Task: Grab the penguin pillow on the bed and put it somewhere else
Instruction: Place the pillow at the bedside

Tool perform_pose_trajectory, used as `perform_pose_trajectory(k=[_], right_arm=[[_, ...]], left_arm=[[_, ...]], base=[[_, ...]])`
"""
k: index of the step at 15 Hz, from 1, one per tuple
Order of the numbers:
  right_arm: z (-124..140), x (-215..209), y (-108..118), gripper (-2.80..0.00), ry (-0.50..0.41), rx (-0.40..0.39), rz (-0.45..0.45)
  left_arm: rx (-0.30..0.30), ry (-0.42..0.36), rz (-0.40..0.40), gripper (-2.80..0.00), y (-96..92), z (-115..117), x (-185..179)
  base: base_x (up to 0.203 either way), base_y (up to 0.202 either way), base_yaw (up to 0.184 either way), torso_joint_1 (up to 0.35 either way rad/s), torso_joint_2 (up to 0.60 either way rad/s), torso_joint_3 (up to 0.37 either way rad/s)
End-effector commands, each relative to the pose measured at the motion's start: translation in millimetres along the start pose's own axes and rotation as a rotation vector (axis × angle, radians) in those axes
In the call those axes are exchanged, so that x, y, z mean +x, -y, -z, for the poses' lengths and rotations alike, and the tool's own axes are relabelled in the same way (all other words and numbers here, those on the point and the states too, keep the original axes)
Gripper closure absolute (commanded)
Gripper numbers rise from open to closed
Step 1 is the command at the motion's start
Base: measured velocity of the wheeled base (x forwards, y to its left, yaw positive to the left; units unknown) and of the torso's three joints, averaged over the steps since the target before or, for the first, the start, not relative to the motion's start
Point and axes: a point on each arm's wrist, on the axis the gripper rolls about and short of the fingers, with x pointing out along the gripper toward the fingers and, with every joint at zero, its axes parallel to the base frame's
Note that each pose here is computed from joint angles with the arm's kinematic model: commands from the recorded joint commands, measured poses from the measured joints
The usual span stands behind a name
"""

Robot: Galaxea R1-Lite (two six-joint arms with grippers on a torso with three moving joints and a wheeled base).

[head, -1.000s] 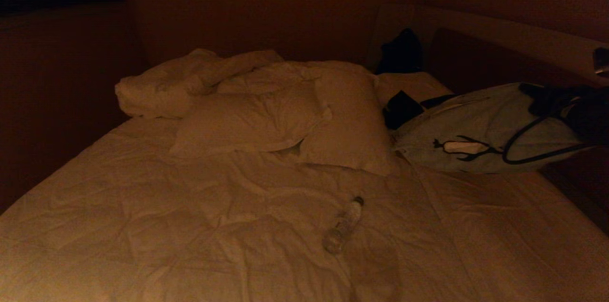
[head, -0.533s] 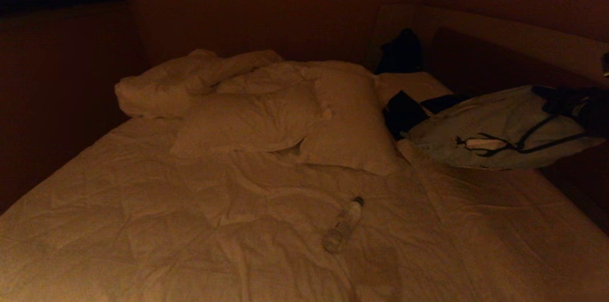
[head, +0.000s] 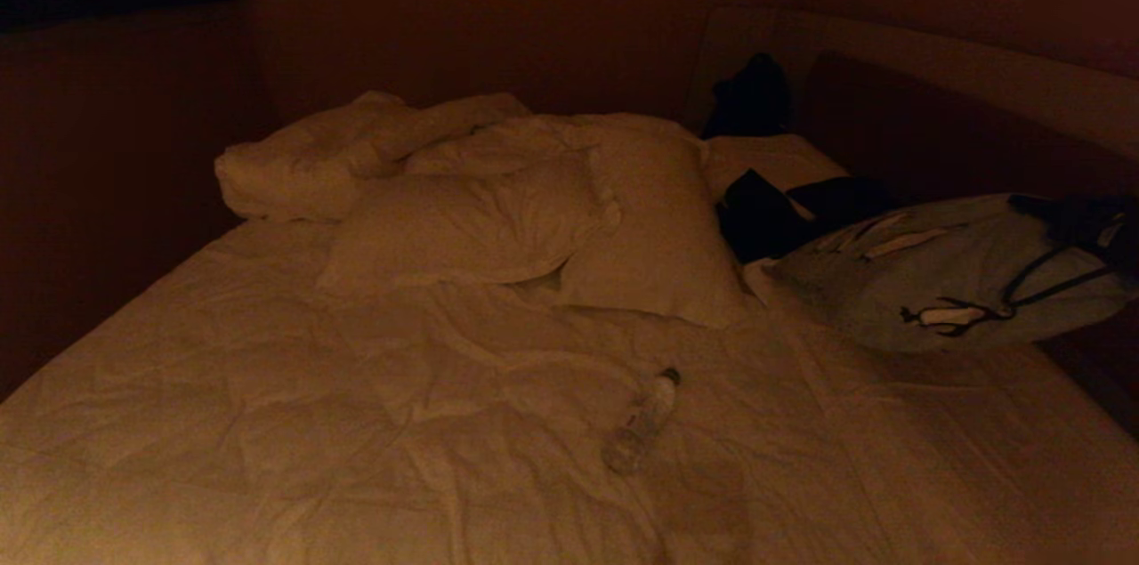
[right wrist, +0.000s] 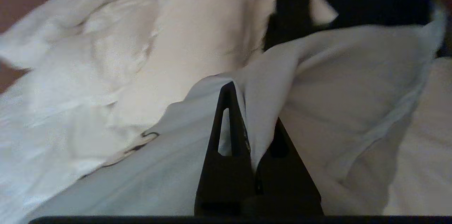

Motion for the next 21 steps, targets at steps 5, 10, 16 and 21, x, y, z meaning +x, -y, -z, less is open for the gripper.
perform_pose_trajectory(k=[5,10,16,21], right_arm=[[-12.4,-20.3,36.1,0.0,-0.002,0.046,-0.045],[-8.1,-29.4,65.1,0.0,-0.005,0.069,-0.004],[-10.1,-50.5,86.1,0.0,-0.012,0.064,-0.032],[17.5,-70.9,122.0,0.0,-0.025,-0.026,-0.046]], left_arm=[[-0.001,0.001,0.0,0.0,0.0,0.0,-0.1],[-0.001,0.0,-0.001,0.0,0.0,0.0,0.0],[-0.001,0.0,-0.001,0.0,0.0,0.0,0.0],[-0.001,0.0,-0.001,0.0,0.0,0.0,0.0]], base=[[0.0,0.0,0.0,0.0,0.0,0.0],[0.0,0.0,0.0,0.0,0.0,0.0],[0.0,0.0,0.0,0.0,0.0,0.0],[0.0,0.0,0.0,0.0,0.0,0.0]])
